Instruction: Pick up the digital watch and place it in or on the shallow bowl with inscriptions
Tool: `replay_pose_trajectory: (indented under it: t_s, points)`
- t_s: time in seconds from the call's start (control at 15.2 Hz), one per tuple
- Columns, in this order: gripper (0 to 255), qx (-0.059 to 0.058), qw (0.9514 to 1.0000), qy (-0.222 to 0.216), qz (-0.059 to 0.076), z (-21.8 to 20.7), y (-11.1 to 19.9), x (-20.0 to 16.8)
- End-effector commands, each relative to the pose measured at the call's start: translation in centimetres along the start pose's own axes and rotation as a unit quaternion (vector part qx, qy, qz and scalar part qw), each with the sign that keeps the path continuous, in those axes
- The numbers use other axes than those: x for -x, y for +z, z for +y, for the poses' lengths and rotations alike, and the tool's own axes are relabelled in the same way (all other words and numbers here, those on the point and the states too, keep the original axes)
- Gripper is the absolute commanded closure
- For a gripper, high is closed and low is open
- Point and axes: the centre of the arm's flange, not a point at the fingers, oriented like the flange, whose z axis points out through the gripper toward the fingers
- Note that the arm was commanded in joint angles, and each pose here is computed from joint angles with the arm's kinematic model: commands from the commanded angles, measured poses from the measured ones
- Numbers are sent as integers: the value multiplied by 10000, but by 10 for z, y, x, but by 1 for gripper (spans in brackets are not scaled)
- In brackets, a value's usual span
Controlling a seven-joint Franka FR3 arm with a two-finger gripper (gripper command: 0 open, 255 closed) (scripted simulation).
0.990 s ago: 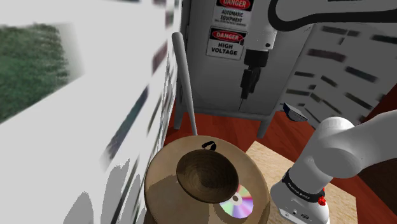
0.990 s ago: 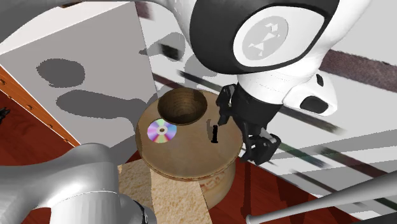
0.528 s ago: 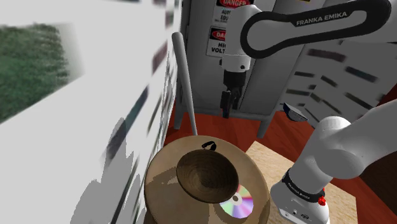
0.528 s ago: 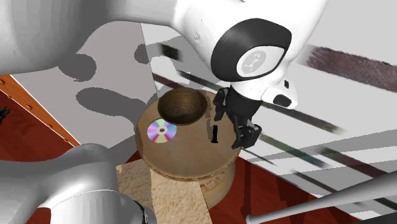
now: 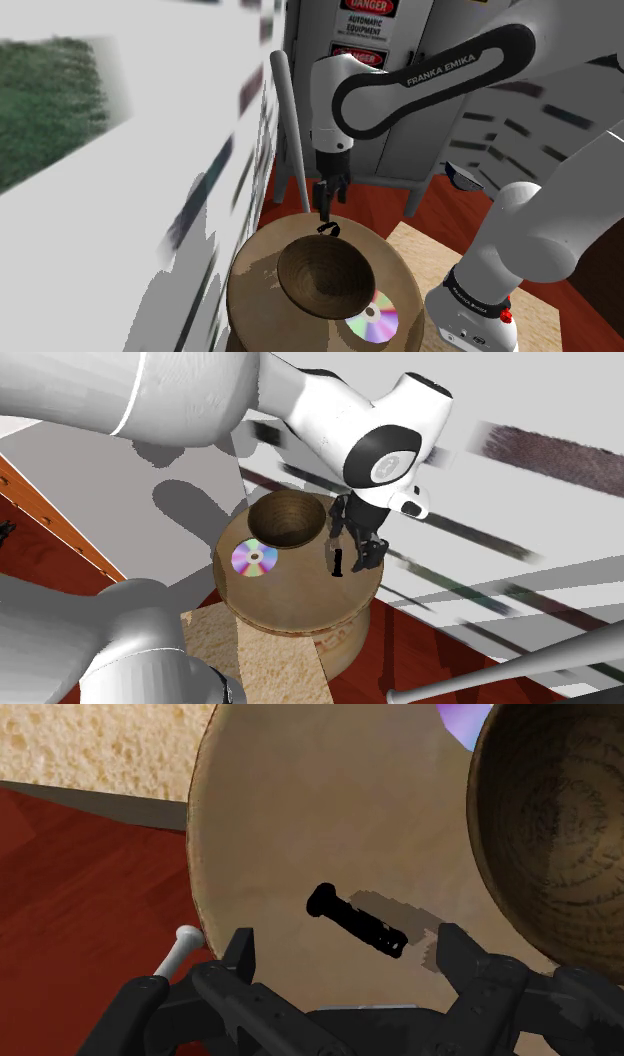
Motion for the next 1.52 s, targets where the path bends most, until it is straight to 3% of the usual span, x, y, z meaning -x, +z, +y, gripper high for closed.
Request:
replay_pose_trajectory:
  t_s: [0.0,0.53,0.99,1.06,1.45]
  points:
    - [0,25,10000,-6,-74,-13,16,-12]
    - [0,25,10000,-6,-74,-13,56,-11]
    - [0,24,10000,-6,-74,-13,56,-11]
    - [255,24,10000,-6,-74,-13,56,-11]
    - [255,25,10000,-6,-74,-13,56,-11]
